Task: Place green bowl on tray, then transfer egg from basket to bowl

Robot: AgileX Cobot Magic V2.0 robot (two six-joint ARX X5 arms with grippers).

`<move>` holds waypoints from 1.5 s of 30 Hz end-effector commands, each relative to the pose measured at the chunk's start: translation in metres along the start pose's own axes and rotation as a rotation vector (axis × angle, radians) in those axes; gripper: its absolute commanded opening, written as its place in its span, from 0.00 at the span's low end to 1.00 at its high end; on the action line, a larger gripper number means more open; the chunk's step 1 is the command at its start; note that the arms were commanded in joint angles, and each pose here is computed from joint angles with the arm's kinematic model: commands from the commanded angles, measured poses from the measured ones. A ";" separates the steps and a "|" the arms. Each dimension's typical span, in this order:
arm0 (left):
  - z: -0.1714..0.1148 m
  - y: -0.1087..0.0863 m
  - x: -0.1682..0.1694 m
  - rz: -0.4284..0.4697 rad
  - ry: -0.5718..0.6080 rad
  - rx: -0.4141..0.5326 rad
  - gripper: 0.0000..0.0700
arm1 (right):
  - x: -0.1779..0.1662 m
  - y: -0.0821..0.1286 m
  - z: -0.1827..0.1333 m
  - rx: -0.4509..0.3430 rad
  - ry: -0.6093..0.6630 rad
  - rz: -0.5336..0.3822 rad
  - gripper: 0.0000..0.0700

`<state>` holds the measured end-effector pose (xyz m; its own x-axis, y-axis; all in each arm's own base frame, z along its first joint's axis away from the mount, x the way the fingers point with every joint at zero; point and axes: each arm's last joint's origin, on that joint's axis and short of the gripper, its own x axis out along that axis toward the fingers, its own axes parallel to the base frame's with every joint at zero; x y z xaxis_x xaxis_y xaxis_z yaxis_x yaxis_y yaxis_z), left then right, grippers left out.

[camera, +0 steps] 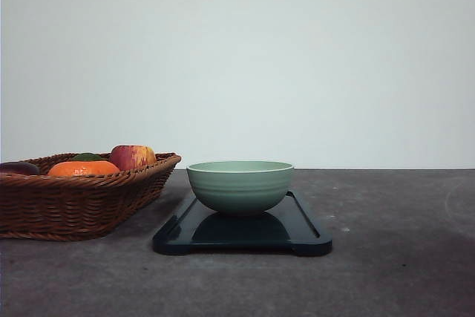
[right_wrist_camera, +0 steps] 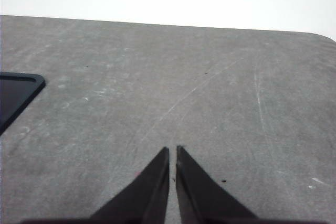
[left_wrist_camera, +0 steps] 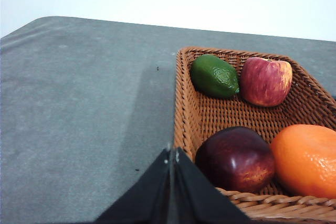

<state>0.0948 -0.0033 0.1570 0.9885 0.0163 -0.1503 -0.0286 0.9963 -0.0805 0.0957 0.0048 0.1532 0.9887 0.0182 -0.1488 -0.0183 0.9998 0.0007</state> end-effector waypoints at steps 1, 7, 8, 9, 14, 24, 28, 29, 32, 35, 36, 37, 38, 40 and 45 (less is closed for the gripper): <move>-0.006 0.000 0.002 0.000 0.019 0.014 0.00 | 0.000 0.000 -0.001 0.011 -0.001 -0.001 0.02; -0.006 0.000 0.002 -0.001 0.019 0.014 0.00 | 0.000 0.000 -0.001 0.011 -0.001 -0.001 0.02; -0.006 0.000 0.002 -0.001 0.019 0.014 0.00 | 0.000 0.000 -0.001 0.011 -0.001 -0.001 0.02; -0.006 0.000 0.002 -0.001 0.019 0.014 0.00 | 0.000 0.000 -0.001 0.011 -0.001 -0.001 0.02; -0.006 0.000 0.002 0.000 0.019 0.014 0.00 | 0.000 0.000 -0.001 0.011 -0.001 -0.001 0.02; -0.006 0.000 0.002 0.000 0.019 0.014 0.00 | 0.000 0.000 -0.001 0.011 -0.001 -0.001 0.02; -0.006 0.000 0.002 0.000 0.019 0.014 0.00 | 0.000 0.000 -0.001 0.011 -0.001 -0.001 0.02; -0.006 0.000 0.002 0.000 0.019 0.014 0.00 | 0.000 0.000 -0.001 0.011 -0.001 -0.001 0.02; -0.006 0.000 0.002 0.000 0.019 0.014 0.00 | 0.000 0.000 -0.001 0.011 -0.001 -0.001 0.02; -0.006 0.000 0.002 0.000 0.019 0.014 0.00 | 0.000 0.000 -0.001 0.011 -0.001 -0.001 0.02; -0.006 0.000 0.002 0.000 0.019 0.014 0.00 | 0.000 0.000 -0.001 0.011 -0.001 -0.001 0.02; -0.006 0.000 0.002 0.000 0.019 0.014 0.00 | 0.000 0.000 -0.001 0.011 -0.001 -0.001 0.02; -0.006 0.000 0.002 0.000 0.019 0.014 0.00 | 0.000 0.000 -0.001 0.011 -0.001 -0.001 0.02; -0.006 0.000 0.002 0.000 0.019 0.014 0.00 | 0.000 0.000 -0.001 0.011 -0.001 -0.001 0.02; -0.006 0.000 0.002 0.000 0.019 0.014 0.00 | 0.000 0.000 -0.001 0.011 -0.001 -0.001 0.02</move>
<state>0.0948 -0.0033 0.1570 0.9885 0.0163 -0.1503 -0.0286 0.9963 -0.0805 0.0957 0.0048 0.1532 0.9887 0.0184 -0.1488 -0.0185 0.9998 0.0007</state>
